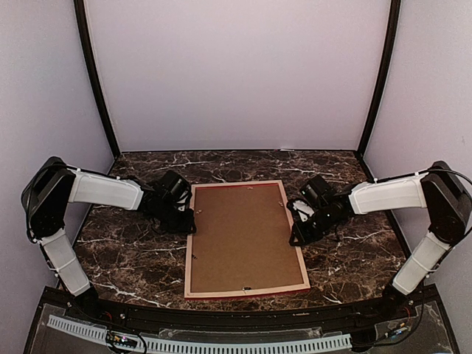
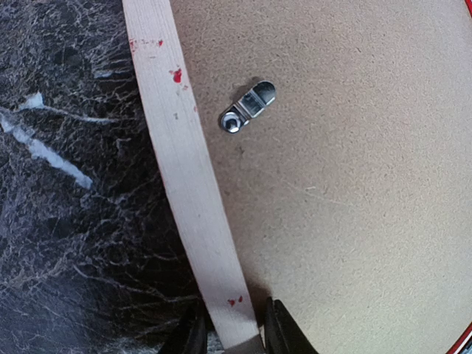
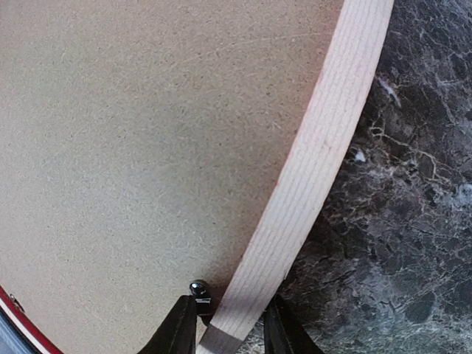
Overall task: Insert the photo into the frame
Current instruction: Press the fastener onto the backboard.
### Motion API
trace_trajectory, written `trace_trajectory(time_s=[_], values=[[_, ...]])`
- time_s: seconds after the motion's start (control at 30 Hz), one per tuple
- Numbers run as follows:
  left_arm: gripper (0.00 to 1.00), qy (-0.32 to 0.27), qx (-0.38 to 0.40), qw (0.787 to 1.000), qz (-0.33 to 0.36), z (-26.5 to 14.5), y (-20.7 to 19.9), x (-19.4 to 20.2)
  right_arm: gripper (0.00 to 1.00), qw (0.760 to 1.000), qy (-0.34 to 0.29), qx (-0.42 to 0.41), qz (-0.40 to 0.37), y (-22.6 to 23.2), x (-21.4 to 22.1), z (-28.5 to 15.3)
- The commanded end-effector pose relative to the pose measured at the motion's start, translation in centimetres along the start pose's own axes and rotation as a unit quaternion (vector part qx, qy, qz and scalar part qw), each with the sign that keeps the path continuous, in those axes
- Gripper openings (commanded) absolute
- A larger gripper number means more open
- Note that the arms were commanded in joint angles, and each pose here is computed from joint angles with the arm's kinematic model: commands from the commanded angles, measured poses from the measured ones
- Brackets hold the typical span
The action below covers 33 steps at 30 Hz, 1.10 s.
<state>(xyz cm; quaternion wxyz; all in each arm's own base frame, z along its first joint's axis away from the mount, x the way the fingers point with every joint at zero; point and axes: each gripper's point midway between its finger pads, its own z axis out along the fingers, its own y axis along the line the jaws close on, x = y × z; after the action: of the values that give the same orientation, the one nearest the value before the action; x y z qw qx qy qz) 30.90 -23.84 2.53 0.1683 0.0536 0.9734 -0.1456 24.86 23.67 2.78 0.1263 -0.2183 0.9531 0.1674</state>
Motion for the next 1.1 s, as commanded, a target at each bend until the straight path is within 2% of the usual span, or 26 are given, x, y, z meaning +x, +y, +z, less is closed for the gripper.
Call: trace_trajectory(time_s=[0.0, 0.23, 0.57, 0.63, 0.83, 0.93, 1.07], values=[[0.30, 0.024, -0.029, 0.999, 0.004, 0.2, 1.4, 1.2, 0.32, 1.000, 0.006, -0.002, -0.017, 0.1, 0.4, 0.2], [0.30, 0.024, -0.030, 0.999, 0.005, 0.2, 1.4, 1.2, 0.32, 1.000, 0.013, 0.023, -0.015, -0.9, 0.7, 0.7], [0.30, 0.026, -0.031, 0.999, 0.005, 0.3, 1.5, 1.4, 0.17, 1.000, -0.016, -0.014, -0.004, -0.2, -1.4, 0.1], [0.30, 0.025, -0.030, 0.999, 0.005, 0.3, 1.5, 1.4, 0.20, 0.999, -0.022, -0.026, 0.002, -0.1, -1.8, -0.1], [0.30, 0.022, -0.025, 0.999, 0.003, 0.1, 1.3, 1.2, 0.43, 0.997, -0.049, -0.050, 0.036, -0.2, -3.5, -0.8], [0.31, 0.023, -0.022, 1.000, 0.002, 0.0, 1.1, 1.2, 0.45, 0.996, -0.056, -0.046, 0.050, -0.6, -4.4, -0.7], [0.33, 0.022, -0.012, 1.000, 0.004, -0.1, 0.7, 1.0, 0.42, 0.997, -0.048, -0.028, 0.058, -1.4, -4.9, 0.4]])
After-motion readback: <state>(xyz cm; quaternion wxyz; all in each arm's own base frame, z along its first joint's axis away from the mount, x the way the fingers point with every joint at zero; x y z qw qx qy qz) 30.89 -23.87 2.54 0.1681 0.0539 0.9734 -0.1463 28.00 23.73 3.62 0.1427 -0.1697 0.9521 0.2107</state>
